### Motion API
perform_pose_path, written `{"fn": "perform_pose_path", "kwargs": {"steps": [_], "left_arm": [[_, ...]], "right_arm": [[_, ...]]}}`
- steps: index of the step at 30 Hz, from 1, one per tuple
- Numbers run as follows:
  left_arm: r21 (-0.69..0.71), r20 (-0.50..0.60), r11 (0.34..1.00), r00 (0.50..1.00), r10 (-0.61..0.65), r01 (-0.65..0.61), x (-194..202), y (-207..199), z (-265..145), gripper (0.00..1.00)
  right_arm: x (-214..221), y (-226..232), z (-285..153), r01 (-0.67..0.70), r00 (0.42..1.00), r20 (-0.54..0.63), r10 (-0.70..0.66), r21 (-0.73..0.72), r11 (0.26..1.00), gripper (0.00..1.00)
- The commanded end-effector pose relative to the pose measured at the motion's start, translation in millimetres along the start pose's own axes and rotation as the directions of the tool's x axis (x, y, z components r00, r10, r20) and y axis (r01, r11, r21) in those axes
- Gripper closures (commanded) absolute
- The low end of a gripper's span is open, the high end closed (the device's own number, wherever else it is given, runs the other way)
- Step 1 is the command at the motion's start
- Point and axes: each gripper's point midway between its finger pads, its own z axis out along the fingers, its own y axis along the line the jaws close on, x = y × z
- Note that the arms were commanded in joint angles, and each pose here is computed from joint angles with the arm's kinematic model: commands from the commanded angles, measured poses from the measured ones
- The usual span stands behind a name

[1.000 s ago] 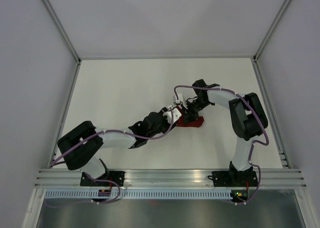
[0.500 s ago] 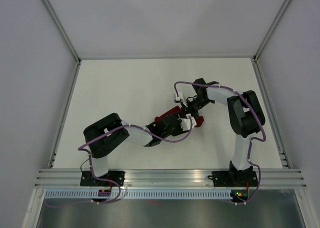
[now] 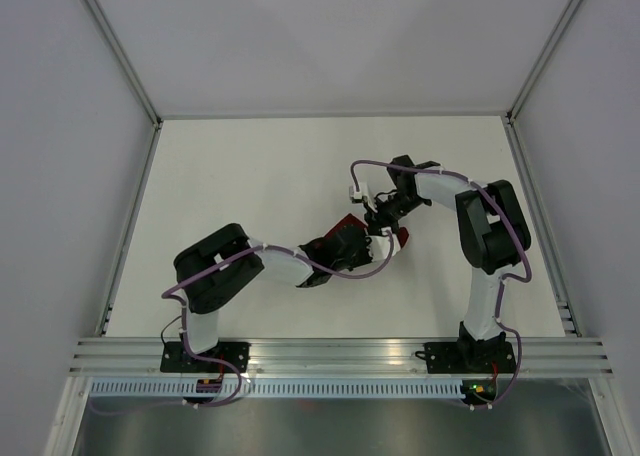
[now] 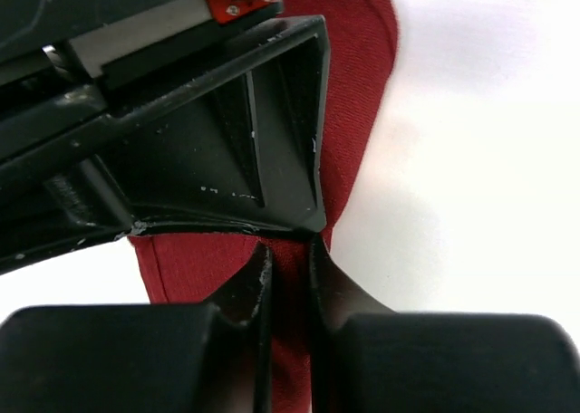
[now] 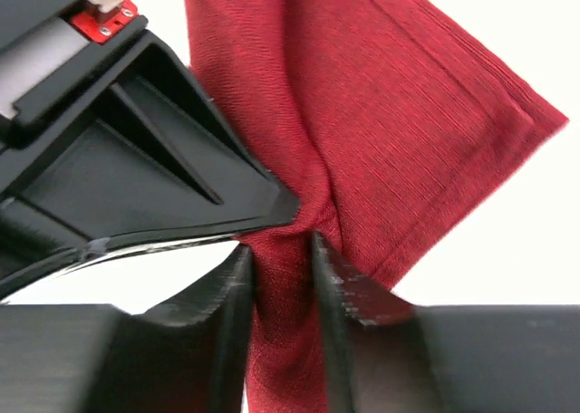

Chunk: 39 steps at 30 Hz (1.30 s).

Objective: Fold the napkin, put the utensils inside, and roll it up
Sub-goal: Roll the napkin at the center of the board.

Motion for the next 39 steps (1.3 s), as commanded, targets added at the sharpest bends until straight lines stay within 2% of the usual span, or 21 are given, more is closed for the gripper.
{"fn": "perform_pose_path", "kwargs": {"steps": [1,2,5,8,9,15,21,26,27,31,33,36,39], "left_arm": [[0.106,-0.068,0.991,0.994,-0.080,0.087,15.7,-22.5,3.1,0.93],[0.122,-0.077,0.988,0.993,-0.090,0.099,17.4,-25.2,2.8,0.94],[0.185,-0.116,0.968,0.982,-0.149,0.169,25.1,-29.2,2.4,0.98],[0.241,-0.156,0.938,0.963,-0.218,0.251,29.0,-29.3,2.1,0.98],[0.253,-0.187,0.924,0.952,-0.244,0.286,34.6,-31.7,1.0,0.98],[0.318,-0.217,0.846,0.902,-0.374,0.427,36.8,-22.6,-3.4,0.98],[0.368,-0.297,0.756,0.839,-0.455,0.541,49.3,-22.8,-4.9,0.98],[0.410,-0.359,0.676,0.790,-0.497,0.612,51.8,-22.8,-6.2,0.98],[0.438,-0.391,0.631,0.767,-0.508,0.641,52.9,-29.0,-9.3,0.98],[0.450,-0.434,0.556,0.715,-0.548,0.699,52.9,-24.1,-11.2,0.97],[0.449,-0.449,0.529,0.694,-0.563,0.720,50.9,-21.0,-10.6,0.96],[0.462,-0.502,0.462,0.653,-0.568,0.757,50.0,-30.0,-17.7,0.95],[0.470,-0.526,0.422,0.630,-0.572,0.775,49.1,-36.7,-22.1,0.94]], "right_arm": [[51.2,5.4,6.6,-0.101,0.981,-0.167,0.100,0.001,0.995,0.59],[47.2,5.4,3.8,-0.096,0.983,-0.158,0.096,0.007,0.995,0.50],[33.1,5.9,-5.7,-0.088,0.989,-0.118,0.090,0.023,0.996,0.37],[18.9,4.5,-20.3,-0.080,0.994,-0.076,0.084,0.056,0.995,0.30],[16.3,2.2,-25.4,-0.087,0.994,-0.063,0.091,0.072,0.994,0.29],[-4.5,-27.0,-64.3,-0.150,0.988,0.064,0.138,0.234,0.961,0.26],[-14.4,-49.7,-108.2,-0.164,0.975,0.201,0.092,0.383,0.909,0.25],[-18.1,-30.4,-117.7,-0.070,0.976,0.215,-0.035,0.459,0.886,0.23],[-19.1,-28.4,-118.2,-0.053,0.974,0.217,-0.059,0.475,0.879,0.23],[-20.0,-14.0,-113.5,0.052,0.965,0.192,-0.176,0.518,0.854,0.21],[-17.5,-0.5,-101.3,0.128,0.961,0.148,-0.234,0.512,0.849,0.21],[-14.4,11.3,-82.9,0.231,0.947,0.067,-0.313,0.537,0.811,0.20],[-15.5,24.2,-61.0,0.329,0.921,-0.007,-0.390,0.553,0.766,0.20]]}}
